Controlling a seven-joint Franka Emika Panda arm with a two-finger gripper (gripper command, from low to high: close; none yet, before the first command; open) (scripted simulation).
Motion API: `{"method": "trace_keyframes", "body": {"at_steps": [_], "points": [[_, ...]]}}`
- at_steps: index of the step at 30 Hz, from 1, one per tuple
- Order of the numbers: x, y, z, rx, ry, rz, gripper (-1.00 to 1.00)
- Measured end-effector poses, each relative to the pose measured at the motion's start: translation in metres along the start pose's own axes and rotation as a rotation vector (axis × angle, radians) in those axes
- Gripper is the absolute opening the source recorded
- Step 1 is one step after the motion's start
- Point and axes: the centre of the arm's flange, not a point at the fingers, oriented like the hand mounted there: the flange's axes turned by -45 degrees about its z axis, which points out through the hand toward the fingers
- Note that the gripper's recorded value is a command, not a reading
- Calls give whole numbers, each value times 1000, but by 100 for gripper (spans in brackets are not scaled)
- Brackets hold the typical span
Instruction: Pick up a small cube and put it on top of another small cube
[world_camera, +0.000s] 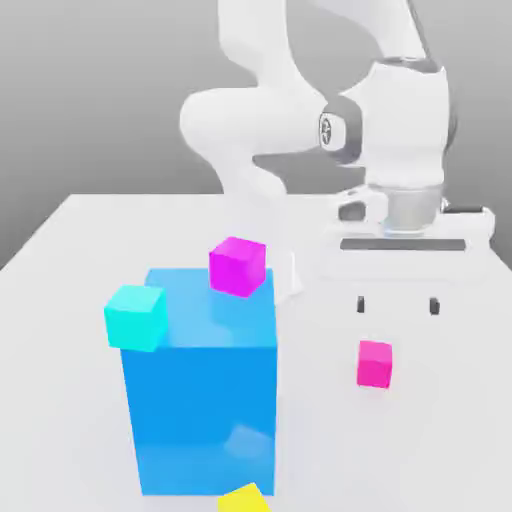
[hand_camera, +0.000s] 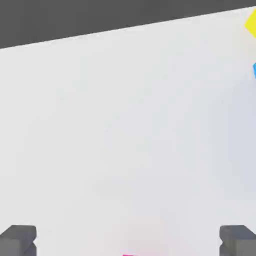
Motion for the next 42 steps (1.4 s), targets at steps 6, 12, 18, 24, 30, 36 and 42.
{"method": "trace_keyframes", "body": {"at_steps": [6, 12, 18, 24, 30, 36, 42], "points": [[-14, -3, 37, -12, -27, 19, 0], [-17, -3, 60, -9, -28, 14, 0], [-21, 3, 81, -12, -36, 10, -100], [-21, 3, 81, -10, -35, 10, -100], [-17, -4, 59, -8, -27, 14, -100], [-17, -5, 36, -11, -26, 8, -100], [-19, 1, 17, -13, -35, 5, -100]]}}
